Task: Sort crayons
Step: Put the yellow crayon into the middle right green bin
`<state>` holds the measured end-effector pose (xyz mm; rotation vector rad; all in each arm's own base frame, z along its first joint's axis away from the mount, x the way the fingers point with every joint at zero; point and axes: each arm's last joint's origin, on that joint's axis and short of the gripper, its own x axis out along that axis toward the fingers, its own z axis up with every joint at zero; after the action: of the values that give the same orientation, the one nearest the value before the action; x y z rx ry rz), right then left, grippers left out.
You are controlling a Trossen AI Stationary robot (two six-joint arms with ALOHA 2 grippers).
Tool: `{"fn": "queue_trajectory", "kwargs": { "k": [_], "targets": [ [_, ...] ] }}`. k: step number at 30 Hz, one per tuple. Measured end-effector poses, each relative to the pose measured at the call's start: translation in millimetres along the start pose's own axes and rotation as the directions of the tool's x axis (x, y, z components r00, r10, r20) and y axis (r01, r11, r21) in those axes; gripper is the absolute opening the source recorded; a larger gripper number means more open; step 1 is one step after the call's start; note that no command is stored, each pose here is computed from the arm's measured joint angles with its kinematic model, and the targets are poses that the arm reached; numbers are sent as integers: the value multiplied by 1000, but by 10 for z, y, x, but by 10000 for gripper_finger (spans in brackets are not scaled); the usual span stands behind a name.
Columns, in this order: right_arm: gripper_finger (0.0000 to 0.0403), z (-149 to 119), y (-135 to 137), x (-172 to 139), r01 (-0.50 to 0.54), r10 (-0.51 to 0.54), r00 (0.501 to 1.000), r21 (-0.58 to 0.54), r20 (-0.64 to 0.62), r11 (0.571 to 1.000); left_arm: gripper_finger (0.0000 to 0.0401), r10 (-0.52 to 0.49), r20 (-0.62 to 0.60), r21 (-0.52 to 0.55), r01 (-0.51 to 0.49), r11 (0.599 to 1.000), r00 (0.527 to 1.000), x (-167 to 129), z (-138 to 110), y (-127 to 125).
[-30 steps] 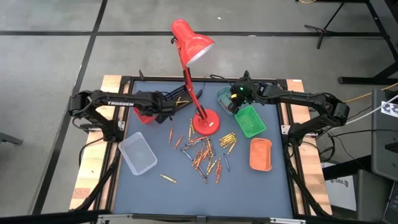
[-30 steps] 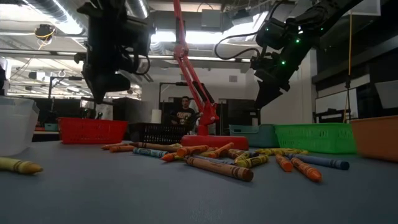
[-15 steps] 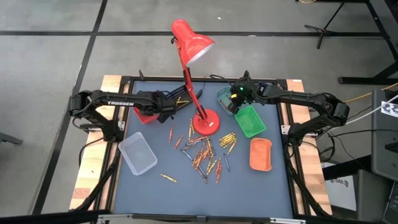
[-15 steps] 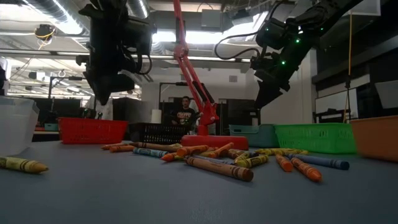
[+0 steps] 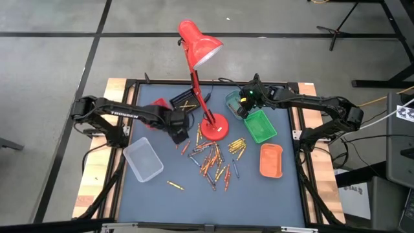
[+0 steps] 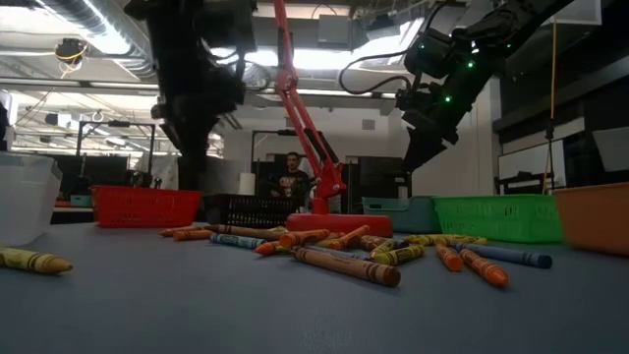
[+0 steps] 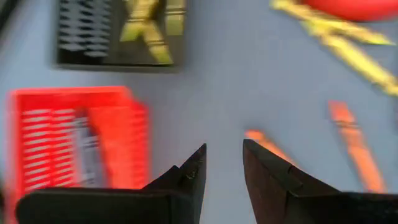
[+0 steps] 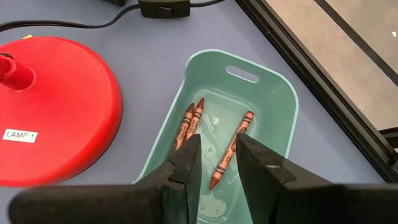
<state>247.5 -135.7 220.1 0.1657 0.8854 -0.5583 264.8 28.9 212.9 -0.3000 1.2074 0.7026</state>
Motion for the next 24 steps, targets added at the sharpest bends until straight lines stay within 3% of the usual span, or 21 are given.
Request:
{"fn": "queue_trajectory", "kwargs": {
  "k": [6, 11, 24],
  "targets": [
    [99, -1, 0, 1, 0, 0, 1000, 0, -1, 1000, 89, -187, 40, 90, 183, 979, 982, -129, -126, -365],
    [99, -1, 0, 0, 0, 0, 1000, 0, -1, 1000, 89, -312, 79, 204, 291, 935, 947, -285, -317, -689],
    [99, -2, 0, 1, 0, 0, 1000, 57, -1, 998, 89, -453, 24, 490, 385, 782, 891, -622, -1060, -1217]
  ]
}}
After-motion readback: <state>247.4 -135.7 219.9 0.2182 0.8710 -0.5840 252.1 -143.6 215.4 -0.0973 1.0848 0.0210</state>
